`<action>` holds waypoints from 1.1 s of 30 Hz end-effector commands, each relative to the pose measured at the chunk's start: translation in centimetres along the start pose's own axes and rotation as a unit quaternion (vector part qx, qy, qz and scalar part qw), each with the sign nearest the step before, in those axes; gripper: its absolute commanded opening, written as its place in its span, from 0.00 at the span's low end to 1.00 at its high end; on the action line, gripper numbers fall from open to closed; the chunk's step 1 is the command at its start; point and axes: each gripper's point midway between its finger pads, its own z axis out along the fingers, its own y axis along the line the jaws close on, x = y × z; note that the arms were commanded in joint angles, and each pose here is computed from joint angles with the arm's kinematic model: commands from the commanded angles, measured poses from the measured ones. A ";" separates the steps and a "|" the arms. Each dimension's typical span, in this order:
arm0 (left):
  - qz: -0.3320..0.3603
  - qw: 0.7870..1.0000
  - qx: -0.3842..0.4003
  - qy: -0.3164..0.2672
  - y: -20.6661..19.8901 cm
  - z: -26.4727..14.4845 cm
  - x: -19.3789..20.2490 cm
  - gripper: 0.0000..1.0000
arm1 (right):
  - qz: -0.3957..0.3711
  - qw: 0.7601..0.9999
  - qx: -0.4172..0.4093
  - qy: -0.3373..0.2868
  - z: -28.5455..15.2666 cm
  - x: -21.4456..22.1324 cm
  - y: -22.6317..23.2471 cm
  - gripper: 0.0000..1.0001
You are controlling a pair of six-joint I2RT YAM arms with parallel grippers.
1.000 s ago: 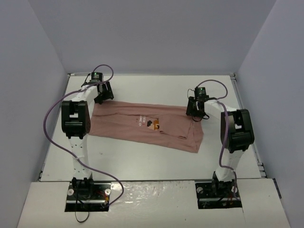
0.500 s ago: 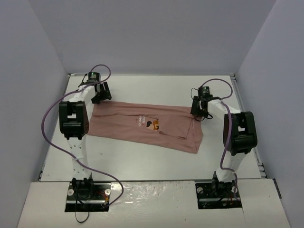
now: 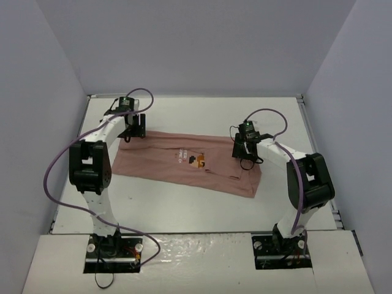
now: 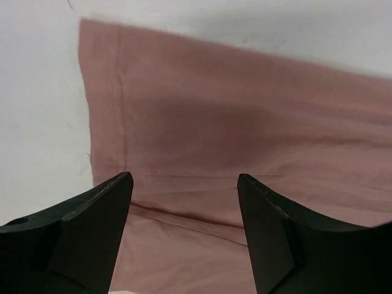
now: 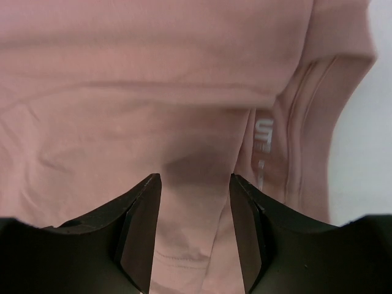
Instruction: Fold and stack the t-shirts
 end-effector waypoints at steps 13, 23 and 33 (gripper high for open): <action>-0.077 0.979 -0.013 0.191 -0.4 0.7 12.3 0.61 | -0.048 0.998 0.039 -0.010 7.3 -4.8 1.6 0.46; -0.091 0.978 0.063 0.178 -6.8 -7.3 17.4 0.61 | -0.147 0.979 -0.056 -0.134 9.3 -18.0 11.2 0.46; 0.057 0.994 0.088 0.017 -7.4 -14.2 9.7 0.69 | -0.078 0.966 -0.066 -0.239 -5.1 -22.4 11.8 0.55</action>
